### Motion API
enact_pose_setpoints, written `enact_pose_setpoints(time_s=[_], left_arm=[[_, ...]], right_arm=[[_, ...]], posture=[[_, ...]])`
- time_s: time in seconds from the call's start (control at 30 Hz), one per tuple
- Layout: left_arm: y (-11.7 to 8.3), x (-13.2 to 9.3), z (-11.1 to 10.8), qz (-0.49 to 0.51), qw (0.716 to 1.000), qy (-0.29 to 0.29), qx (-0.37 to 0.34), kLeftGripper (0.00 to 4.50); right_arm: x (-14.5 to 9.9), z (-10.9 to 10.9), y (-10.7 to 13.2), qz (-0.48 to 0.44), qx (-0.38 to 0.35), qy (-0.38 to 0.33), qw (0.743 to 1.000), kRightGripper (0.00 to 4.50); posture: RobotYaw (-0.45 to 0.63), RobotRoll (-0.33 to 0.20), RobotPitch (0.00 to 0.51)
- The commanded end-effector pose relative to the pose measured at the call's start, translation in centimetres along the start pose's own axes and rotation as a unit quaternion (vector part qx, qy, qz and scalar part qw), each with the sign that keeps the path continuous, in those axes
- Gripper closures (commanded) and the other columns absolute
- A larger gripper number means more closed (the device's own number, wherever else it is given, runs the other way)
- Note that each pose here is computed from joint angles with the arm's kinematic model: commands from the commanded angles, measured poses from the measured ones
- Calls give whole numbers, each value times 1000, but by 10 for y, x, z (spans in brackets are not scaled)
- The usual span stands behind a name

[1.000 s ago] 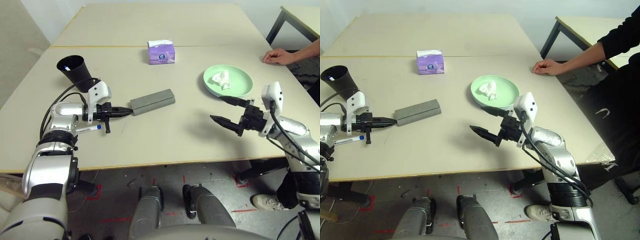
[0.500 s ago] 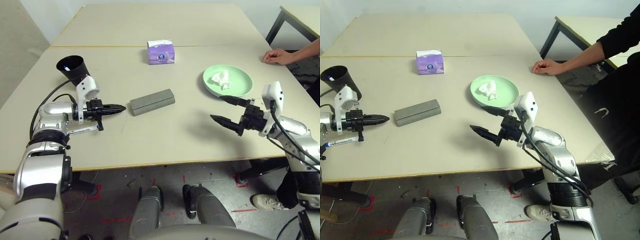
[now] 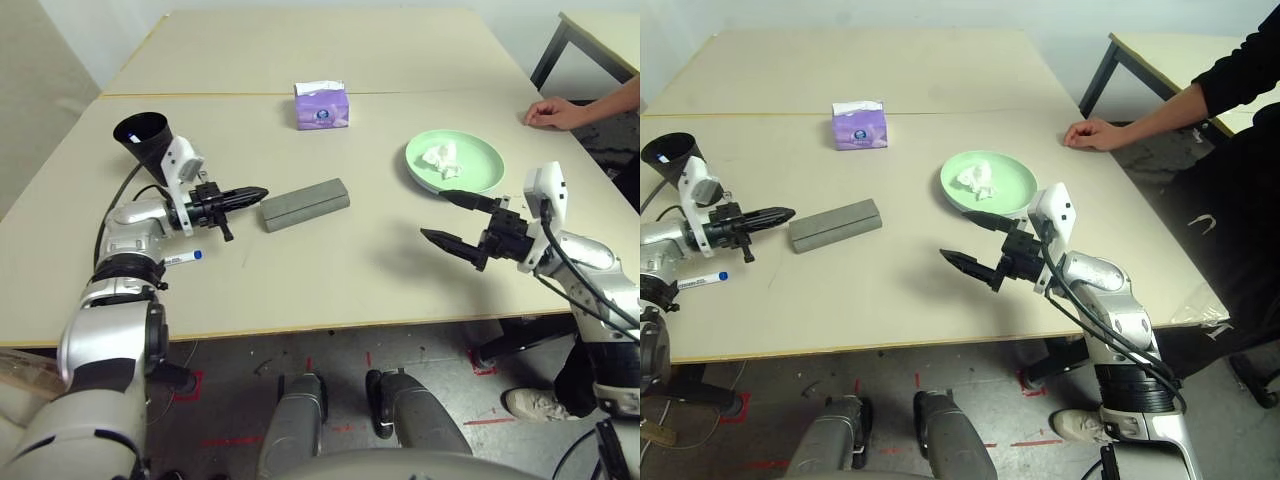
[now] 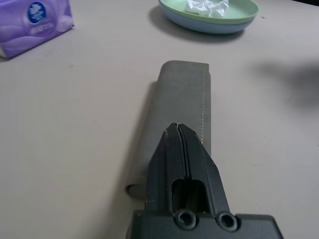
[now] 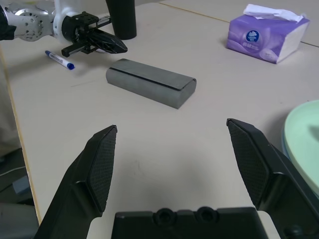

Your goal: Organize and tidy the items on the table.

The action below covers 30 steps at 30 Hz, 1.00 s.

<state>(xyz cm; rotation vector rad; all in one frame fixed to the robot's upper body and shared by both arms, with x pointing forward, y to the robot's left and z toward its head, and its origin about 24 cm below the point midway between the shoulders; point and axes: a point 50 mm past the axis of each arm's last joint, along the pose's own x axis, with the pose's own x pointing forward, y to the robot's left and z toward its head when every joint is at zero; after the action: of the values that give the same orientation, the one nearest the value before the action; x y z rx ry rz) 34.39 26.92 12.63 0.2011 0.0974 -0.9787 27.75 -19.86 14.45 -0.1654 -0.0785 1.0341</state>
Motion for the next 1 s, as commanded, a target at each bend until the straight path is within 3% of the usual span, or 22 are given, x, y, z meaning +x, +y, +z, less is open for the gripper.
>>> enact_pose_setpoints(time_s=[0.03,0.47,1.0], left_arm=[[-2,0,-4,-8,1000,19,7,4475],[-2,-12,-9,-19,996,78,36,4475],[-5,-7,-14,-27,991,116,58,4475]], right_arm=[[-6,4,0,-8,-8,0,1000,0],[-2,5,-1,-8,-8,-6,1000,0],[-3,8,-1,-8,-11,-8,1000,0]], posture=[[-149,0,123],[-137,0,129],[-143,0,130]])
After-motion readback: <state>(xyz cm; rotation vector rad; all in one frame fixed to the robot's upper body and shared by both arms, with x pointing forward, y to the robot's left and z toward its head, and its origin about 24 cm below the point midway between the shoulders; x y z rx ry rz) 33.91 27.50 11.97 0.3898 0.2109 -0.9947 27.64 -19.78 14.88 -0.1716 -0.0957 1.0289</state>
